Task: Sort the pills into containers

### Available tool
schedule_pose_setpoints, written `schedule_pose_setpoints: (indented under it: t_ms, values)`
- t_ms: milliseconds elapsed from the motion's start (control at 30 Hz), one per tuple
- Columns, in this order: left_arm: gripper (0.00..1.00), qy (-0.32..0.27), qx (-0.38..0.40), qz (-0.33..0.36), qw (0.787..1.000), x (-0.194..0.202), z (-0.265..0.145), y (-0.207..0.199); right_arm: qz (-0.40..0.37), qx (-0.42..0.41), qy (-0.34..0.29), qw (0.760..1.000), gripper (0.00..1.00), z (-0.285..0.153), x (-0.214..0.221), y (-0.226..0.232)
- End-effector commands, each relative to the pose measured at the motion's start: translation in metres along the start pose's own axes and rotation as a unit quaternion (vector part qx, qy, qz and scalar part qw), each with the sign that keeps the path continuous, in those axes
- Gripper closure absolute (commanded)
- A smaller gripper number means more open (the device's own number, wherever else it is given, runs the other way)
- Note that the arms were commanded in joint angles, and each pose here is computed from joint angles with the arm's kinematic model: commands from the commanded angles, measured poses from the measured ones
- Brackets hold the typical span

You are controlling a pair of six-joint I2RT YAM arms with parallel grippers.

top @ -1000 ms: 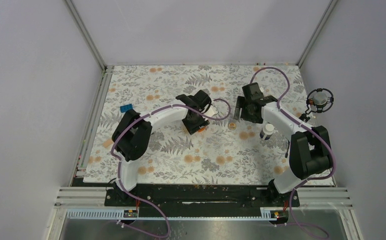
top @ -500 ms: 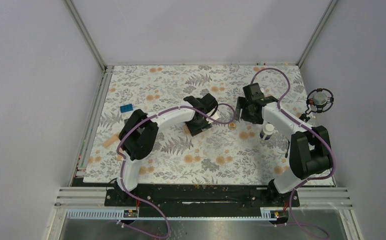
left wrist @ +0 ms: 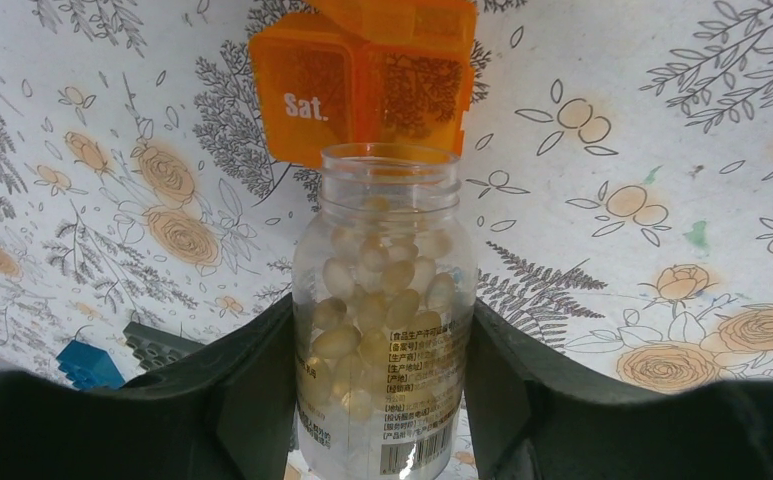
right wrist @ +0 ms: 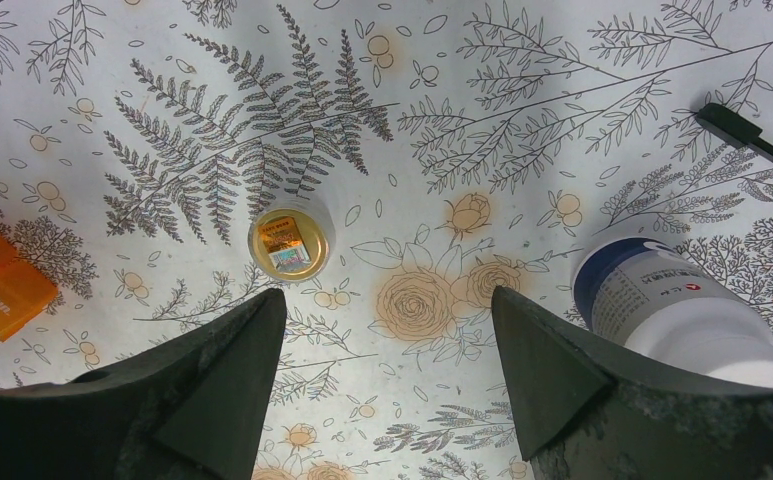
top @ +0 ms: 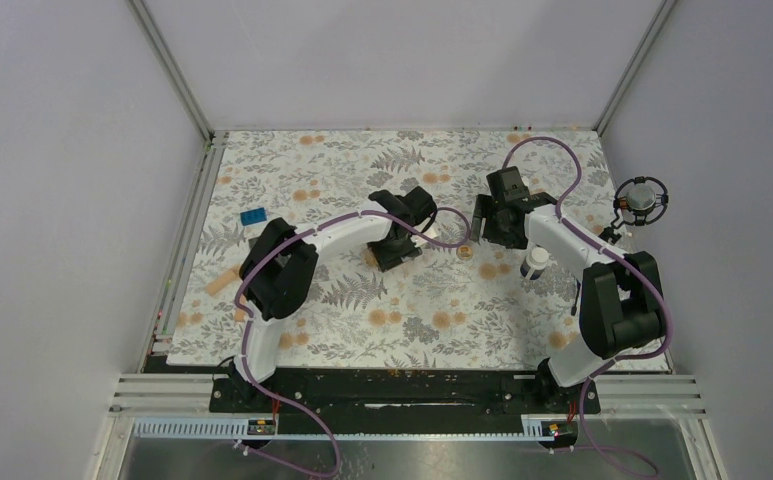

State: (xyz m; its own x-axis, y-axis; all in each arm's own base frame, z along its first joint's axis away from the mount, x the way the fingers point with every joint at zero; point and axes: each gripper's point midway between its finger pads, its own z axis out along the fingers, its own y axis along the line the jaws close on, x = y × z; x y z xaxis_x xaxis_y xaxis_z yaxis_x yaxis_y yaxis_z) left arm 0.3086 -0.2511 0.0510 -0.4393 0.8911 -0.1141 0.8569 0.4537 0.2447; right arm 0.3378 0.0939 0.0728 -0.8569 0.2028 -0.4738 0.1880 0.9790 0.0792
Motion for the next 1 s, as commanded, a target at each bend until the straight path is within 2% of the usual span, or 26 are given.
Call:
schedule_pose_setpoints:
  t_ms: [0, 567, 967]
  values:
    - [1.00, -0.010, -0.035, -0.011, 0.999, -0.0122, -0.0118, 0.0140, 0.011, -0.006, 0.000, 1.000, 0.18, -0.0055, 0.0000, -0.0010]
    - [1.00, 0.033, -0.083, 0.023, 0.996, -0.0080, -0.0091, 0.0168, 0.011, -0.005, 0.005, 1.000, 0.18, -0.0023, 0.0010, -0.0019]
    - [1.00, 0.028, -0.090, 0.021, 0.995, -0.0094, -0.0133, 0.0163, 0.011, -0.007, 0.009, 1.000, 0.18, -0.0008, 0.0020, -0.0004]
